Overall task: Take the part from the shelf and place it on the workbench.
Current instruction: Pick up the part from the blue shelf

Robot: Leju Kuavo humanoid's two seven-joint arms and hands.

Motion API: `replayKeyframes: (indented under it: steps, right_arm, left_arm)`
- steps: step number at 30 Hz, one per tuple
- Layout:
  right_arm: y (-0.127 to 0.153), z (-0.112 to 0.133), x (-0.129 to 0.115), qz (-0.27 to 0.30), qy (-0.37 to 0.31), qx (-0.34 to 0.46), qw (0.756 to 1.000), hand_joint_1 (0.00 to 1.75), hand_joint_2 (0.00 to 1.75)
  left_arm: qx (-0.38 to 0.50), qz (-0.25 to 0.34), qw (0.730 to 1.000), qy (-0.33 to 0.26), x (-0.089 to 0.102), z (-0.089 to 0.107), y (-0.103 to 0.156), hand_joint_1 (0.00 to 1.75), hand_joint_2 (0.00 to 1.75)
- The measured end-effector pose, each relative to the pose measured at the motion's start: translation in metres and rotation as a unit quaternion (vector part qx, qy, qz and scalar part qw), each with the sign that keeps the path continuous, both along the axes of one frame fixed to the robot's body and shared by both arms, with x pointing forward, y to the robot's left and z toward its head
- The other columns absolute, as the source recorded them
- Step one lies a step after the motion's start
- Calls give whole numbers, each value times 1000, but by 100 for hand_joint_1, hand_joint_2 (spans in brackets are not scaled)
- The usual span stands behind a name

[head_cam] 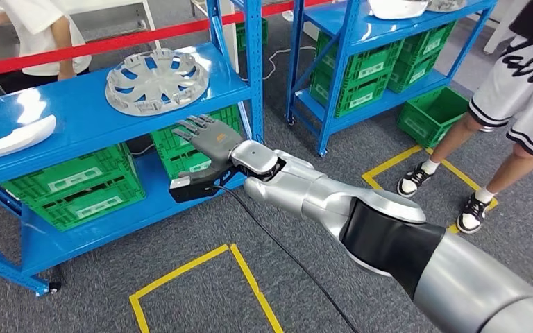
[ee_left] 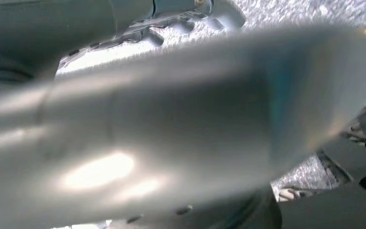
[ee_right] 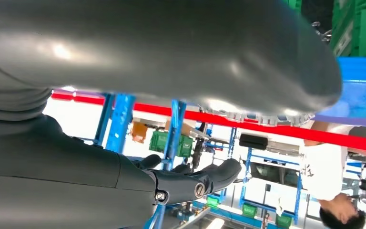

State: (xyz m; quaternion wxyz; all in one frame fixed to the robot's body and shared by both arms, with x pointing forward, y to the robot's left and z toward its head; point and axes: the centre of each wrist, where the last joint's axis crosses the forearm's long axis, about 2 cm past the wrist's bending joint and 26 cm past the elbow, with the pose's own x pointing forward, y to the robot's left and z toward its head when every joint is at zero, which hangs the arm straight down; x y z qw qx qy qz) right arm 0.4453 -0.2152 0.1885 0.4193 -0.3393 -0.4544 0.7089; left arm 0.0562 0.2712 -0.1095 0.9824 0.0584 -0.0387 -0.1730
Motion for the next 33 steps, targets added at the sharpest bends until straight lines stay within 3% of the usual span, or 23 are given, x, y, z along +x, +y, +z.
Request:
replayKeyframes:
  steps: [33]
  right_arm:
    - [-15, 2, 4, -7, -1, 7, 1000, 0, 0]
  left_arm:
    - [9, -17, 1000, -3, 13, 2, 2, 0, 0]
